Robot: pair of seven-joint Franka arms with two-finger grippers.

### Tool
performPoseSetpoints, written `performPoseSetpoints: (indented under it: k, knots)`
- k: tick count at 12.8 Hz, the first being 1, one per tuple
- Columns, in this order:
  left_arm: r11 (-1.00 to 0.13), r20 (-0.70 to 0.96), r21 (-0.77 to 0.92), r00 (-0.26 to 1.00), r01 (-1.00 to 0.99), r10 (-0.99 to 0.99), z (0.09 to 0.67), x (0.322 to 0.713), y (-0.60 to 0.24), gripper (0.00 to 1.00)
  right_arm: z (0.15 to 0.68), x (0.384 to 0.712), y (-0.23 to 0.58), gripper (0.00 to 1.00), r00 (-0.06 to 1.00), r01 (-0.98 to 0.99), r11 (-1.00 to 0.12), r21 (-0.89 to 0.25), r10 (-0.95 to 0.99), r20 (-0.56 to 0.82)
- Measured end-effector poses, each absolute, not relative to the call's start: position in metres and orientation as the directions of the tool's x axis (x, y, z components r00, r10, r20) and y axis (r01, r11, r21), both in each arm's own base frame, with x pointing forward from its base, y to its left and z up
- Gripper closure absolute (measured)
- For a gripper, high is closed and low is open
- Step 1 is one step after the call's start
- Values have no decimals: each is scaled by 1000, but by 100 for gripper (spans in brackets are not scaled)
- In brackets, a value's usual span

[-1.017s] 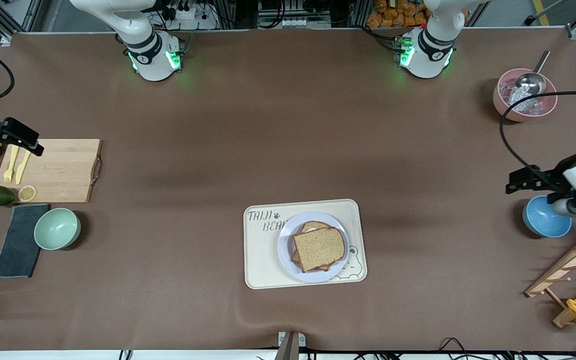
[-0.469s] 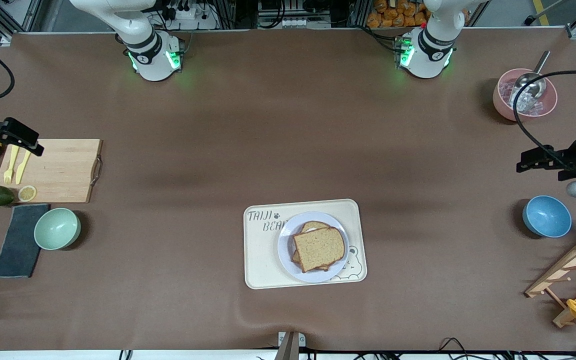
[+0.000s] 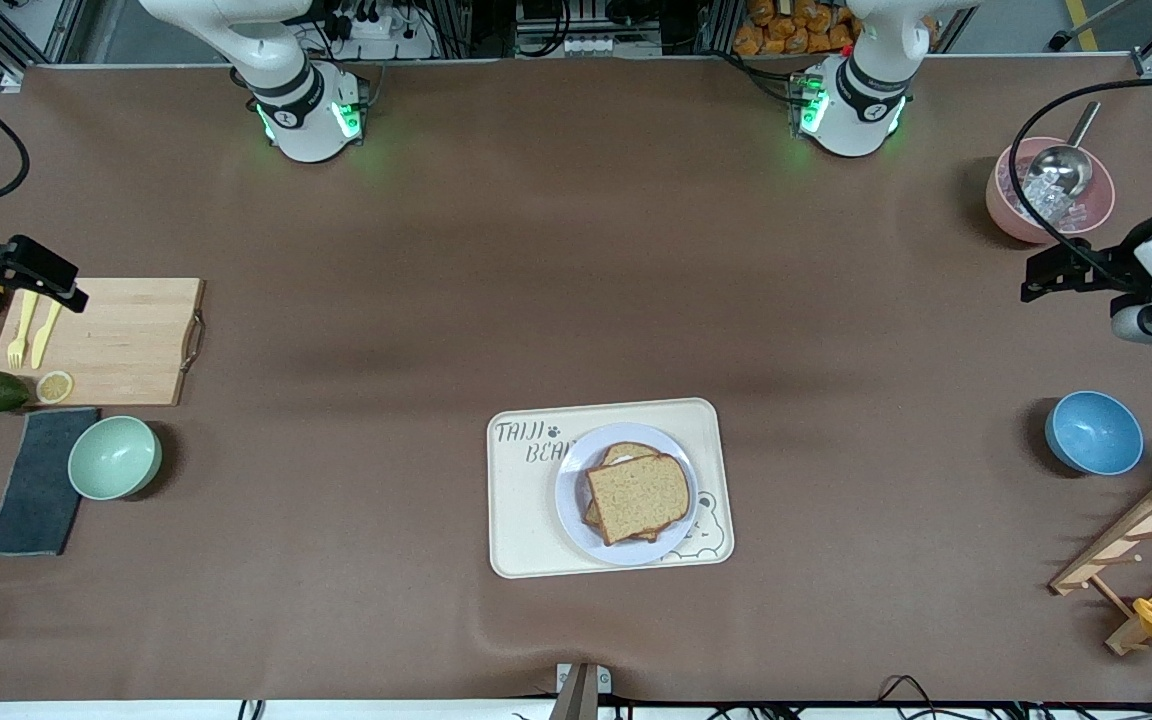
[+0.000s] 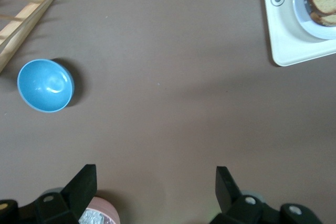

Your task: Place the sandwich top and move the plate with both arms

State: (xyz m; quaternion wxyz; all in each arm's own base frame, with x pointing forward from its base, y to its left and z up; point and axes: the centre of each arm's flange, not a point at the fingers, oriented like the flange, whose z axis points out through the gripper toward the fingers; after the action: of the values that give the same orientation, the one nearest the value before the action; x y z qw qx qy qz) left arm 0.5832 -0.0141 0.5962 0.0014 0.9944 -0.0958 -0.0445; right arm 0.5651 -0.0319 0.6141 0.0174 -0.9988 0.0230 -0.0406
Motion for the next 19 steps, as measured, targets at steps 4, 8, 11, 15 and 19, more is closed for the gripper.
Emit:
performPoseSetpoints:
  k: [4,8,11,15,19]
  knots:
    - [-997,-73,-15,995,-70,-68,607,563,-7,0,614,565,-32,0,996,-44,-998,-37,-47,81]
    - [-1000,-62,-24,998,9,11,613,556,-8,0,614,565,-31,0,996,-44,-998,-37,-46,81]
    - [-1000,-61,-23,998,17,19,614,555,-3,0,614,565,-31,0,996,-43,-998,-37,-46,81]
    - [-999,-66,-24,997,27,28,612,555,2,0,614,565,-31,0,996,-44,-998,-37,-46,81]
    - [-1000,-54,-22,998,19,20,619,551,-2,0,614,565,-31,0,996,-44,-998,-37,-46,81]
